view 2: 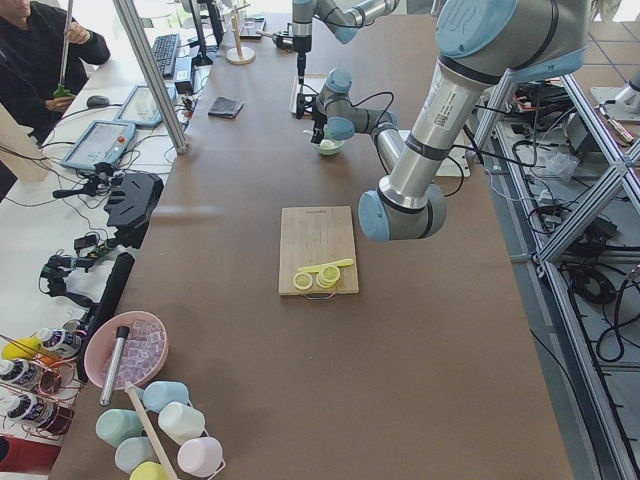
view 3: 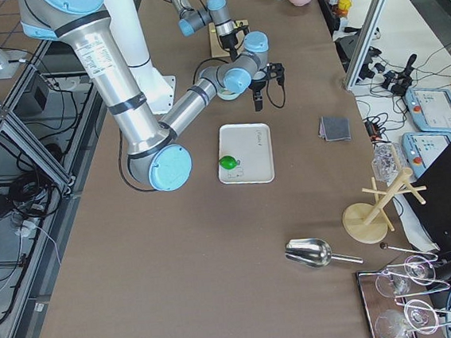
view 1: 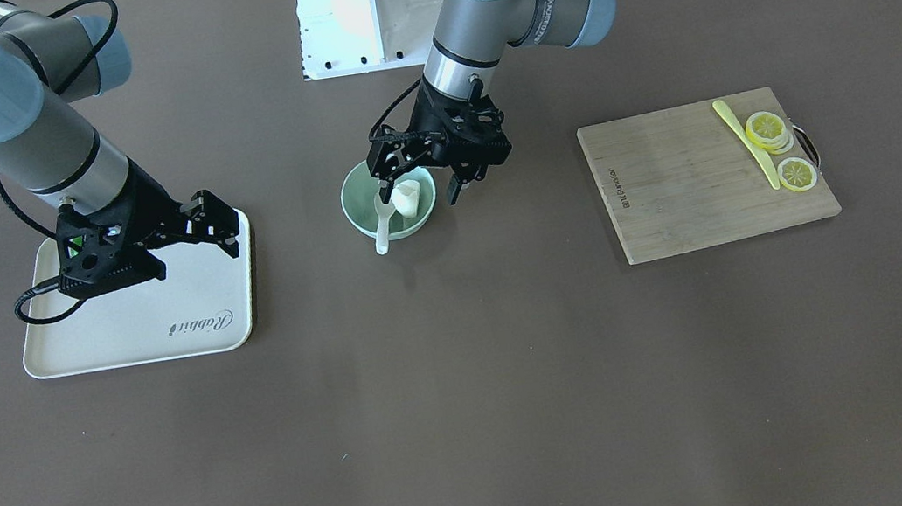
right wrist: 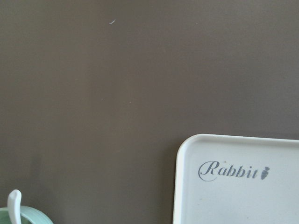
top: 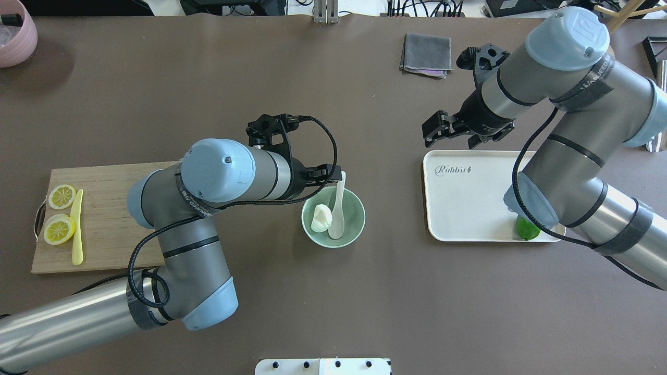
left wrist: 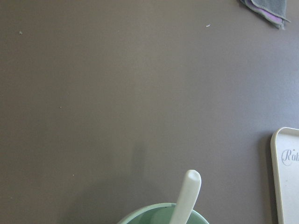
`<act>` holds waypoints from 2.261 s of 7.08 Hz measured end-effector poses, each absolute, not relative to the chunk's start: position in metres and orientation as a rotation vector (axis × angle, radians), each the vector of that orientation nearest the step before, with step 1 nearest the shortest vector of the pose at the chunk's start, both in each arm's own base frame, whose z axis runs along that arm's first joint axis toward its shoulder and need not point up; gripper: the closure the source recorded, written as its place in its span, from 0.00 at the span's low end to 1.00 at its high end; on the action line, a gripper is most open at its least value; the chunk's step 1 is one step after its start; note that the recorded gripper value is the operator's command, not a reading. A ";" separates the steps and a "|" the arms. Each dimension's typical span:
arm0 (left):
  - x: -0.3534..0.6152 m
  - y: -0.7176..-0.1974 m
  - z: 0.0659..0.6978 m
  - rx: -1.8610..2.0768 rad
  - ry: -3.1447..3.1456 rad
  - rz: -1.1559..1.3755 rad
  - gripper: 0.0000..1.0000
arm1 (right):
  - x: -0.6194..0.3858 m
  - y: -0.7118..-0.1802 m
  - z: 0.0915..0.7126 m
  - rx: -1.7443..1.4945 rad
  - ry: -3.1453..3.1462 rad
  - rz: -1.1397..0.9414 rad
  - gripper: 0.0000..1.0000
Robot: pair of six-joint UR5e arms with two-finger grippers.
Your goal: Put spoon and bun in bowl
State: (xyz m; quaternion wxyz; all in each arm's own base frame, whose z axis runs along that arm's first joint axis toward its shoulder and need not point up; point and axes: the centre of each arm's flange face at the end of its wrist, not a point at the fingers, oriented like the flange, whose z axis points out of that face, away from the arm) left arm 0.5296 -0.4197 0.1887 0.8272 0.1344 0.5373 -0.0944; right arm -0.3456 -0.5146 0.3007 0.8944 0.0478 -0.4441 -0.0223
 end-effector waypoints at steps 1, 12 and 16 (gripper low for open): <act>0.494 -0.425 0.204 0.335 1.064 -0.151 0.02 | -0.328 -0.523 0.316 0.117 -0.888 -0.098 0.00; -0.042 -0.506 0.538 0.328 0.647 0.005 0.02 | -0.037 -0.532 0.576 0.027 -0.757 -0.122 0.00; -0.058 -0.493 0.566 0.190 0.705 -0.071 0.02 | 0.003 -0.517 0.603 -0.002 -0.720 -0.025 0.00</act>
